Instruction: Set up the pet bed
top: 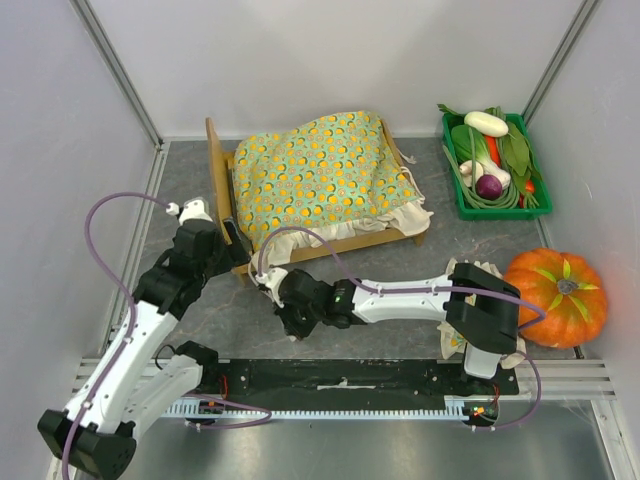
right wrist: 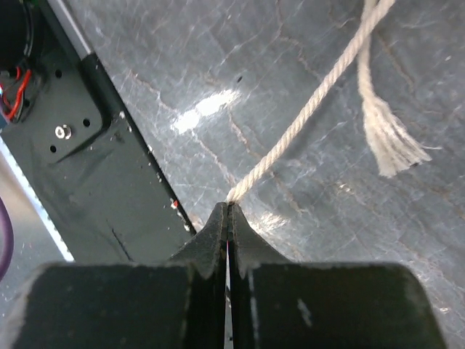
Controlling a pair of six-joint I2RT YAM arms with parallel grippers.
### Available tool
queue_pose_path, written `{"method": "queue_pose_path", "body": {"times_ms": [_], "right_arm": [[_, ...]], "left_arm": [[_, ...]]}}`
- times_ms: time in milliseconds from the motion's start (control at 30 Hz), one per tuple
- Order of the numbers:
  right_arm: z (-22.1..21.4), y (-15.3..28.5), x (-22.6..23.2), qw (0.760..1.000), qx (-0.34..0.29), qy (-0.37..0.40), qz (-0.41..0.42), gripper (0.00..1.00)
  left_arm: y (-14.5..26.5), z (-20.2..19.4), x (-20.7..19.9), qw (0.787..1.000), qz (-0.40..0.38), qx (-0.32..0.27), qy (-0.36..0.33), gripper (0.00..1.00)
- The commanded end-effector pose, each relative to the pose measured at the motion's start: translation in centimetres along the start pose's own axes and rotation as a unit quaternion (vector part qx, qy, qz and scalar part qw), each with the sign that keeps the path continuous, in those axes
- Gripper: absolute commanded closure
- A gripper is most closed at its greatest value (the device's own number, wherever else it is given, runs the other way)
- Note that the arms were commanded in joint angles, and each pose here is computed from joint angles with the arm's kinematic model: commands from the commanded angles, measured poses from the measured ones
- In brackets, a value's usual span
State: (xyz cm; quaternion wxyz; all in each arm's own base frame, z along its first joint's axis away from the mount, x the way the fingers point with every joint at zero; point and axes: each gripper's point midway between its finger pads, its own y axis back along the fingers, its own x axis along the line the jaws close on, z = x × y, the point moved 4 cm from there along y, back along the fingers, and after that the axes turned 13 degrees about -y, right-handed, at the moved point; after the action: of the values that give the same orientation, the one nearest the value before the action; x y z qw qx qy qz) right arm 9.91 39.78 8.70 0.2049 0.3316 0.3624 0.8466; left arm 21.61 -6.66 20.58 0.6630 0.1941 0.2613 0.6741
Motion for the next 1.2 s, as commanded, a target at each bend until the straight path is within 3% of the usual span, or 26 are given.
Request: {"method": "queue_pose_path", "body": {"times_ms": [0,167,367,433,633,1167], "right_arm": [[2.8,-0.3,0.2,0.998,-0.06,-0.018,0.0,1.0],[3.2,0.1,-0.1,0.995,-0.092,-0.043,0.024,1.0],[2.7,0.7,-0.3,0.991,-0.114,-0.064,0.041,1.0],[2.7,1.1,-0.5,0.989,-0.124,-0.07,0.044,1.0],[2.7,2.1,-0.5,0.985,-0.142,-0.072,0.071,1.0],[3.1,2.8,0.0,0.979,-0.158,-0.068,0.107,1.0]], "left_arm": [[4.2,1.5,0.6,0.998,-0.007,-0.033,0.053,0.06],[6.3,-0.7,-1.1,0.991,-0.093,-0.001,0.1,0.07],[5.4,-6.6,-4.1,0.955,-0.206,0.082,0.199,0.15],[5.4,-7.3,-5.0,0.94,-0.243,0.086,0.224,0.19],[3.5,-10.3,-4.8,0.922,-0.228,0.107,0.294,0.22],[0.0,-14.1,-7.5,0.913,-0.193,0.17,0.315,0.28]]}}
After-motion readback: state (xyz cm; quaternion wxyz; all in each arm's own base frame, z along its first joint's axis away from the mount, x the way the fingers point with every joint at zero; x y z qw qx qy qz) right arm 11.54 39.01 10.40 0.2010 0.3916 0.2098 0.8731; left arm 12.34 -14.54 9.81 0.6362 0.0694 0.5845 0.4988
